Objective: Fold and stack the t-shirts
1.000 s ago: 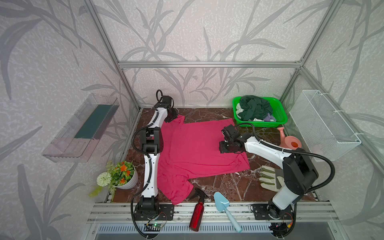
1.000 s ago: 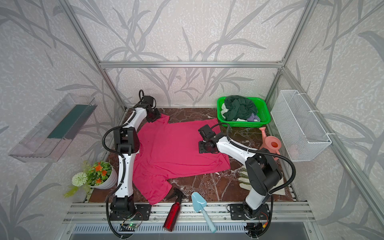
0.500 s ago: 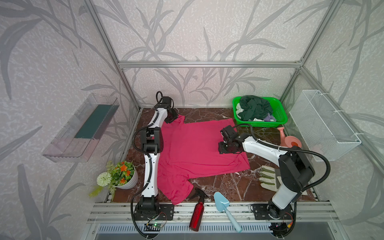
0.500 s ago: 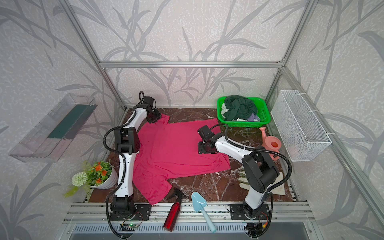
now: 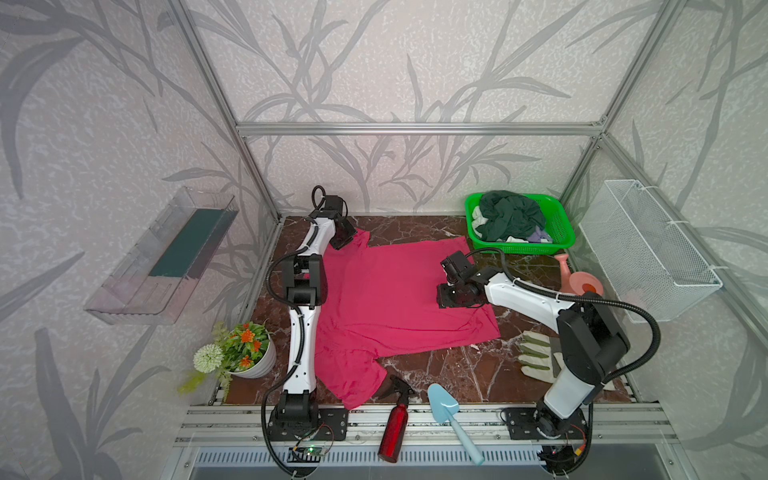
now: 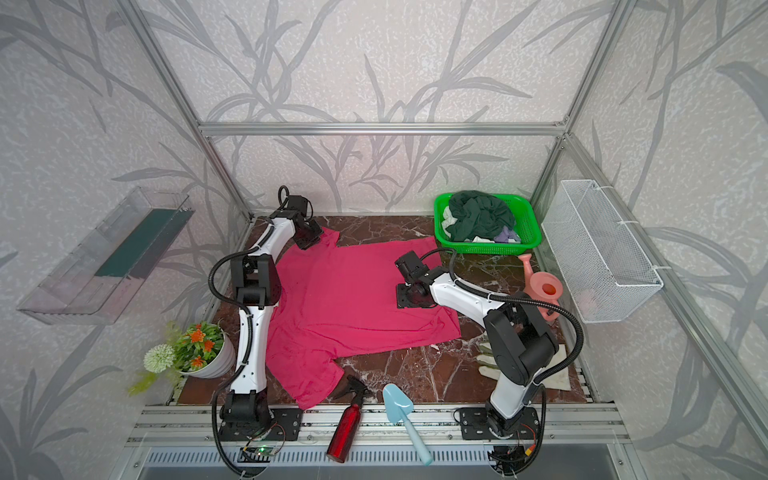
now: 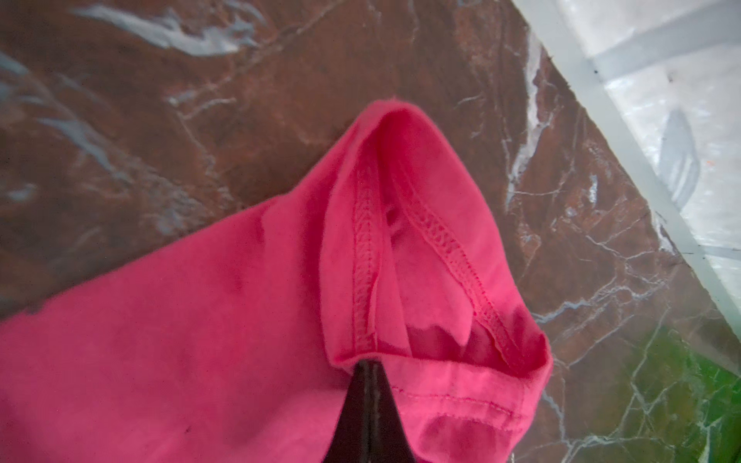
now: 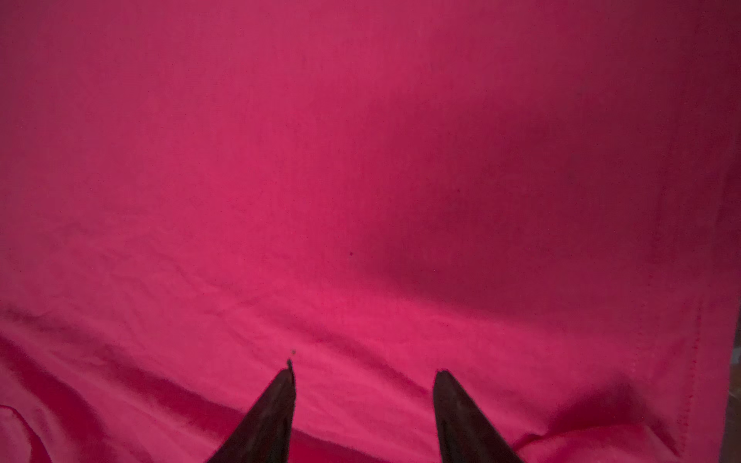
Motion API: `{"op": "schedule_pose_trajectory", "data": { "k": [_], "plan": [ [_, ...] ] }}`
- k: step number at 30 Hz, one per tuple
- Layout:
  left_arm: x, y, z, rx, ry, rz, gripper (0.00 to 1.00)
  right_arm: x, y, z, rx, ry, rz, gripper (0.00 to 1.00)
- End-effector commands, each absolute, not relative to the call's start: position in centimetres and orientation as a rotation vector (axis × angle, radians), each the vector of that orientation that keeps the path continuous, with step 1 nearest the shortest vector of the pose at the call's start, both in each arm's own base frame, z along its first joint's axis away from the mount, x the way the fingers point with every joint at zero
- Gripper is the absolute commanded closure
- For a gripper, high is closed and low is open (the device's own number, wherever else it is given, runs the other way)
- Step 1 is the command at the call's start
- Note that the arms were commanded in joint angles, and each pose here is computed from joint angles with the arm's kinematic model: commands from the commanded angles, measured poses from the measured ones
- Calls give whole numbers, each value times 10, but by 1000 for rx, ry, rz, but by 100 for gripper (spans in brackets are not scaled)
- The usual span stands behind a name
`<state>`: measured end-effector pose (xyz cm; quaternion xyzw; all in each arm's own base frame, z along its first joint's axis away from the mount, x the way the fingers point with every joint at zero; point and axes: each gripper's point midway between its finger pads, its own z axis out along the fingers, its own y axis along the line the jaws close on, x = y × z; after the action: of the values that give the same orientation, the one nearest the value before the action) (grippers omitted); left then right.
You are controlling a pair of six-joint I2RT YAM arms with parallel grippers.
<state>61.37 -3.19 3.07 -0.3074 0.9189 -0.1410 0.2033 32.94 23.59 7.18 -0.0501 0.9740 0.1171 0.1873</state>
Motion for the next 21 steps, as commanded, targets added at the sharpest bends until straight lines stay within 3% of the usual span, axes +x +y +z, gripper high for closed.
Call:
{"op": "schedule_pose_trajectory", "data": {
  "k": [1, 16, 18, 21],
  "plan": [
    [621, -32, 36, -853, 2543, -418, 100, 322, 230, 81, -131, 2734, 324, 43],
    [637, -45, 52, -686, 2524, -499, 100, 316, 222, 84, -95, 2722, 320, 44],
    [633, -45, 50, -694, 2542, -492, 81, 315, 220, 85, -89, 2718, 317, 44],
    [626, -37, 47, -723, 2554, -412, 69, 315, 221, 84, -92, 2718, 323, 44]
  ]
}}
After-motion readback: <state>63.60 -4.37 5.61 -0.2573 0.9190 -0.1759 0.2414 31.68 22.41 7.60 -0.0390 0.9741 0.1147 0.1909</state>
